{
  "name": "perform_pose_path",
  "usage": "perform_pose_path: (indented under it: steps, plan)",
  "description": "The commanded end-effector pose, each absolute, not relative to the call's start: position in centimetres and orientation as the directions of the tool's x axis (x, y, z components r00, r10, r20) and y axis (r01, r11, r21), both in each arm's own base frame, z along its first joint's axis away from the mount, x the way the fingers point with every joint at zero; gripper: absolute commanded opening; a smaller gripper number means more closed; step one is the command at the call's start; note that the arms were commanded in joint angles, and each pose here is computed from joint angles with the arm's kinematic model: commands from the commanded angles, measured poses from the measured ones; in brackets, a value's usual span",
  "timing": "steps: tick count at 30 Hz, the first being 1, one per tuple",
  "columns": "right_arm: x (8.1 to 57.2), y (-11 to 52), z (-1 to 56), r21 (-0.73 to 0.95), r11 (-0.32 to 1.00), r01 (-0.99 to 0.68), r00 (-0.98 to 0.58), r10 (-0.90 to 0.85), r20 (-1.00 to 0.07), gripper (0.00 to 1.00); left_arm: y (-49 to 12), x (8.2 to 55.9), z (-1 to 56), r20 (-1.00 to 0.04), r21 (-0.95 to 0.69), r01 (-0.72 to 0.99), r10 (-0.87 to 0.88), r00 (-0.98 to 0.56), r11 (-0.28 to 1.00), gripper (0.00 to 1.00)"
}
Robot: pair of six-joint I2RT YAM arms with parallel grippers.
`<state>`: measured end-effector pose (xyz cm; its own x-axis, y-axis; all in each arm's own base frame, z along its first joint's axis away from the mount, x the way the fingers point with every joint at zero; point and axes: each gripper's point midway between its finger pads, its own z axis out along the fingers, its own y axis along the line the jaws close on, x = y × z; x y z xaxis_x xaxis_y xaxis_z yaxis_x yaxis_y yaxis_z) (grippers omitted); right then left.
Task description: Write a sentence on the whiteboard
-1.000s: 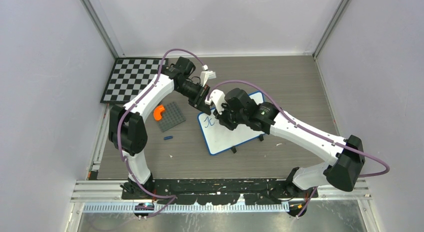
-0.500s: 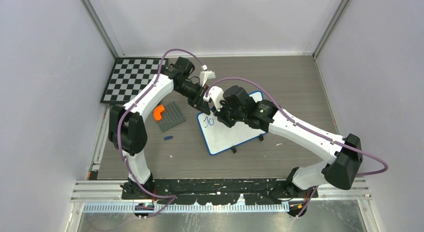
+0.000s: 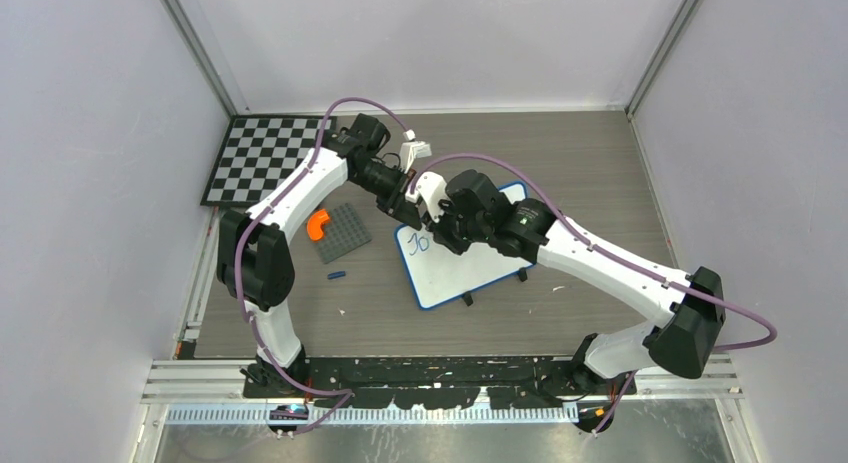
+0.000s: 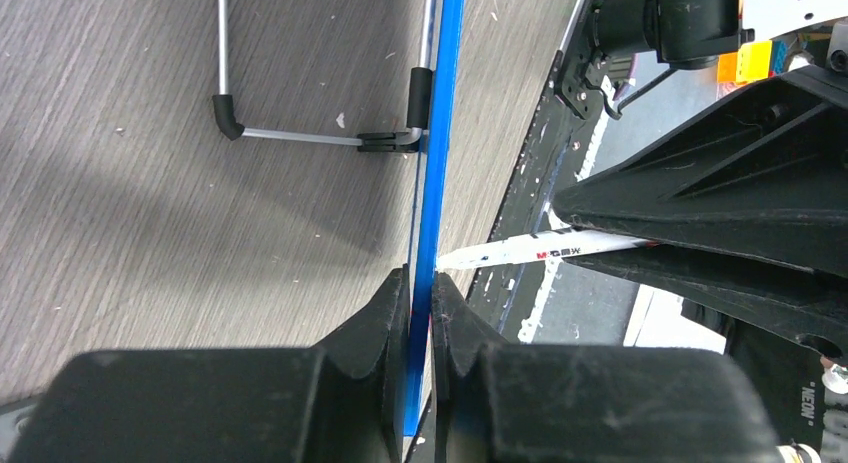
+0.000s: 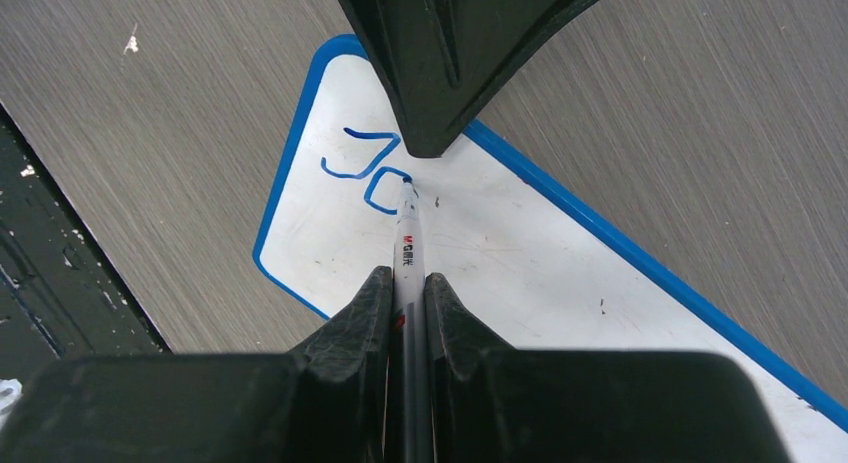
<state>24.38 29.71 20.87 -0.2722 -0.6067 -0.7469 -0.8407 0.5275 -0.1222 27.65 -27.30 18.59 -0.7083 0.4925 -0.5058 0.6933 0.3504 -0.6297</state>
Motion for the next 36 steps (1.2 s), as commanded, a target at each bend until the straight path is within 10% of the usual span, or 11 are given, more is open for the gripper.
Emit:
perform_pose_path:
  steps: [1, 36]
  plan:
    - [24.1, 29.4, 23.2, -0.121, 0.521, -0.845, -0.233, -0.561, -0.794, 0.0, -27.7, 27.4, 18.6, -0.509, -0.626, 0.697, 0.494, -0.705, 0.35, 0.0]
    - [25.9, 27.3, 20.9, -0.194, 0.583, -0.789, -0.264, -0.607, -0.75, 0.0, -27.8, 27.7, 18.4, -0.502, -0.631, 0.69, 0.492, -0.711, 0.354, 0.0]
